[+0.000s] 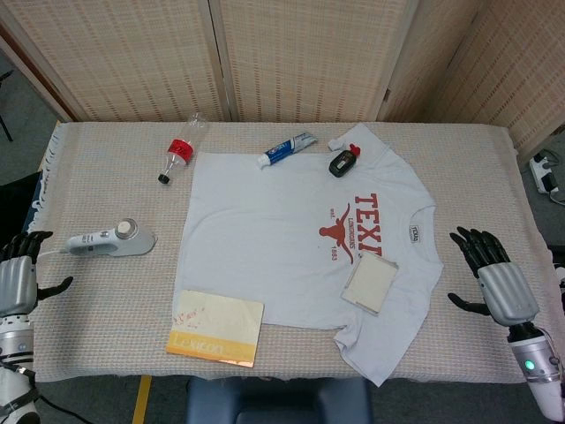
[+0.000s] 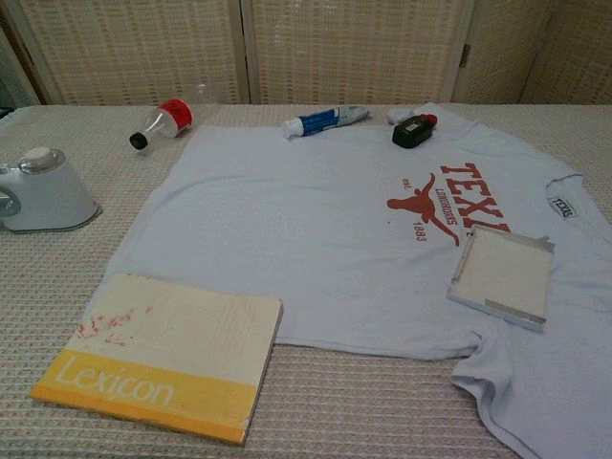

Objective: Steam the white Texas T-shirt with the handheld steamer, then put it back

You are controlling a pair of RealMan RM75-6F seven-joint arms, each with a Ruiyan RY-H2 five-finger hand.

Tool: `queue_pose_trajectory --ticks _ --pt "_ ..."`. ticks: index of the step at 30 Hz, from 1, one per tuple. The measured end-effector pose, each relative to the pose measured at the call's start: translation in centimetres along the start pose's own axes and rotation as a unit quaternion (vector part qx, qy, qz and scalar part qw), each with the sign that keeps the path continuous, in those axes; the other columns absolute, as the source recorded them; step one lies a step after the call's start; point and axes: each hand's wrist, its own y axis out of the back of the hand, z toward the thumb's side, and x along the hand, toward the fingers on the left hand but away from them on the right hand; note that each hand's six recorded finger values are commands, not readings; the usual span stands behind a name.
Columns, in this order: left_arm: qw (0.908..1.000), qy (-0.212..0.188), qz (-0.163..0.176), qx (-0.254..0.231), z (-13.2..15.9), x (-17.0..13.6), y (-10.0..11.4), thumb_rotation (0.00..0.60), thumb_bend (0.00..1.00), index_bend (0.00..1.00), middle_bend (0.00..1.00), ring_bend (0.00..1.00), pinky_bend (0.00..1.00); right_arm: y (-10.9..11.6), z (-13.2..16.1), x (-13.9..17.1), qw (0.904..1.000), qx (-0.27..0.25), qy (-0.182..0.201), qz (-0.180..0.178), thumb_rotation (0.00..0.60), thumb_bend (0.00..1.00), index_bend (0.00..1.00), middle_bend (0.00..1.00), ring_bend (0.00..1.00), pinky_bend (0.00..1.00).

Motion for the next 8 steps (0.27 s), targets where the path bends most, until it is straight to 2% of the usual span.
queue_pose_trajectory --ticks 8 --pt "0.9993 -0.007 -0.027 0.024 -0.8 -5.3 1.4 0.600 0.15 0.22 0.23 0.12 0.19 -0.1 -1.3 3.4 0.9992 0.001 -0.034 -0.021 0.600 0.10 0.00 0.02 0.00 0.00"
